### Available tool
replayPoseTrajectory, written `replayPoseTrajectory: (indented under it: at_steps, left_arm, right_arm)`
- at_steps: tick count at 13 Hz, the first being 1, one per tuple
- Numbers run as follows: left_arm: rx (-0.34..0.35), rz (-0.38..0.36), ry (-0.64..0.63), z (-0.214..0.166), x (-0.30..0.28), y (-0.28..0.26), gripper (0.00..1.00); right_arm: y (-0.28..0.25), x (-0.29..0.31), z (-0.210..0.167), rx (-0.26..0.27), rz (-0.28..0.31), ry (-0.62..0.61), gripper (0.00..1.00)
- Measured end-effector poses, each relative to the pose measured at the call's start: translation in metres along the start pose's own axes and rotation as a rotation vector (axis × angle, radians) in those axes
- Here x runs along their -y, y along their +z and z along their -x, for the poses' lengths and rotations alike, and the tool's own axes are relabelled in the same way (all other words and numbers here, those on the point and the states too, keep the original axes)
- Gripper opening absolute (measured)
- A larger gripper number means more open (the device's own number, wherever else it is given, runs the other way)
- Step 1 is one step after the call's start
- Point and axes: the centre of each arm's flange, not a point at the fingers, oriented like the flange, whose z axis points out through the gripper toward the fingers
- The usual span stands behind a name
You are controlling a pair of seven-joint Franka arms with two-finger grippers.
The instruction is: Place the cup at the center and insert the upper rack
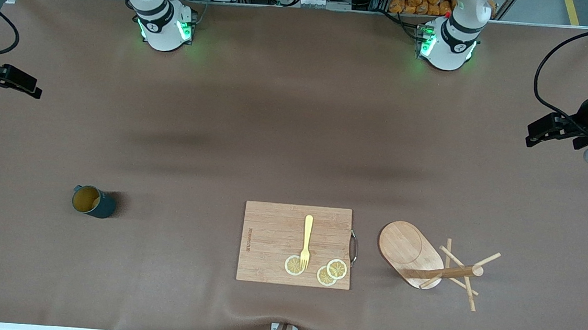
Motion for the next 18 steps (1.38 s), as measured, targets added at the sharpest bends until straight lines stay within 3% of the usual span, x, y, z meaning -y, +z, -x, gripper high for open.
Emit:
replayPoseTrajectory:
  at_steps: [18]
  left_arm:
    - [0.008, 0.0, 0.015, 0.001, -0.008, 0.003, 1.0]
  right_arm:
    - [0.009, 0.006, -0.005, 0.015, 0.001, -0.013, 1.0]
